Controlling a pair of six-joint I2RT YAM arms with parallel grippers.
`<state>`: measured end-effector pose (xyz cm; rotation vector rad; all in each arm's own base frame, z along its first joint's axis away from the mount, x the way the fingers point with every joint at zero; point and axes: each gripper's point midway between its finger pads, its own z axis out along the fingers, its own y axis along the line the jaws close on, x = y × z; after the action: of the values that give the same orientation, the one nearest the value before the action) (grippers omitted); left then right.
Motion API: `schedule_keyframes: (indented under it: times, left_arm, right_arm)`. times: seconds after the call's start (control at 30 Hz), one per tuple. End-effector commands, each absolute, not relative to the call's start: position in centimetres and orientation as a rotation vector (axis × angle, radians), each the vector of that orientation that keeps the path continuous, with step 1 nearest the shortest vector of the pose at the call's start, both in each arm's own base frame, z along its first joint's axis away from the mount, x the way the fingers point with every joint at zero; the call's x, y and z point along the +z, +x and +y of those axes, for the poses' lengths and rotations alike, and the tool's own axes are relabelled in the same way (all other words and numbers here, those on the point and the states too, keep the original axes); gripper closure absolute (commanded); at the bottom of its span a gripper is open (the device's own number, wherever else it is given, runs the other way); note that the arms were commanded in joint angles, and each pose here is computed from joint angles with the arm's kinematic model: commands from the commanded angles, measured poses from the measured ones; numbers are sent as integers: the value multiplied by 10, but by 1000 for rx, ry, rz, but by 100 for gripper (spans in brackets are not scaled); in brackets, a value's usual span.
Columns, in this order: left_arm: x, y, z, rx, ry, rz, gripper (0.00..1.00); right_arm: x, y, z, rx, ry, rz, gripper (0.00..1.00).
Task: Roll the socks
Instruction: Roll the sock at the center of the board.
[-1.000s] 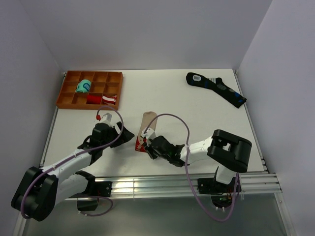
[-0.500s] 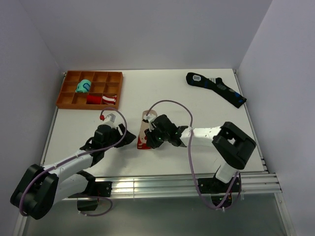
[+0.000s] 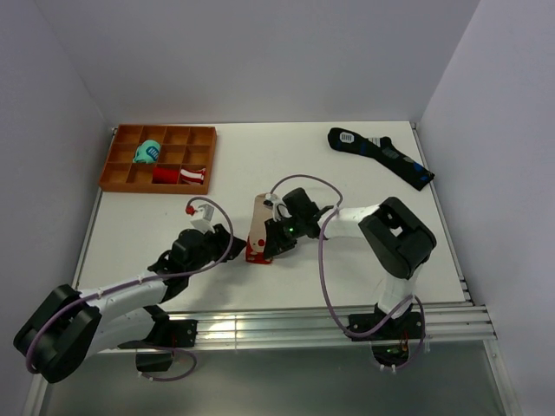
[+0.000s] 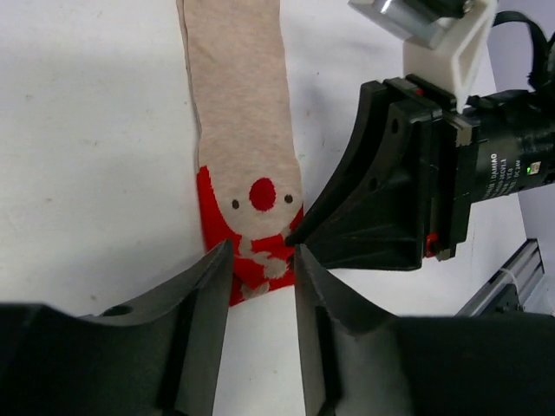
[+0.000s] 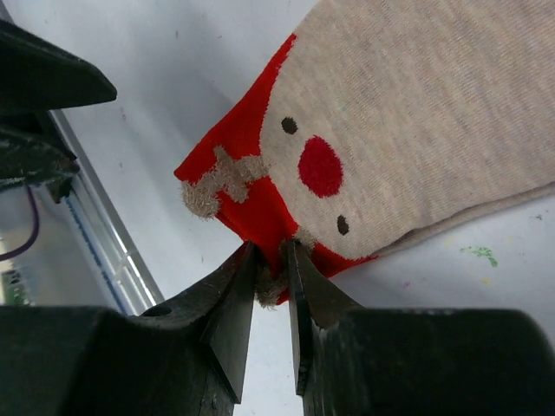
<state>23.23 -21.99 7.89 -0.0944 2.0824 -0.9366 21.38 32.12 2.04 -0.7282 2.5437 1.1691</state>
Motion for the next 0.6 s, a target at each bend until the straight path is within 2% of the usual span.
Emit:
schedule_keyframes:
  times: [0.0, 0.03, 0.07, 0.2, 0.4, 0.57]
  left_arm:
    - [92, 246, -221, -910, -115, 1978, 59]
    - [88, 245, -220, -899, -112, 1982, 55]
    - [83, 243, -222, -886, -98, 1993, 44]
    - [82, 240, -224, -880, -94, 1942, 30]
    - [64, 235, -222, -856, -84, 1971, 30]
    - [55, 236, -222, -831, -124, 2019, 31]
  right_arm:
    - [13, 202, 312, 1203, -731, 2661, 71]
    - [14, 198, 312, 1227, -737, 2672, 71]
    - [14, 198, 313, 1248, -735, 2679, 71]
    - [18, 203, 308, 1286, -719, 2721, 71]
    - [27, 209, 299, 1191, -747, 2744, 72]
    - [28, 202, 297, 1217, -758, 2730, 72]
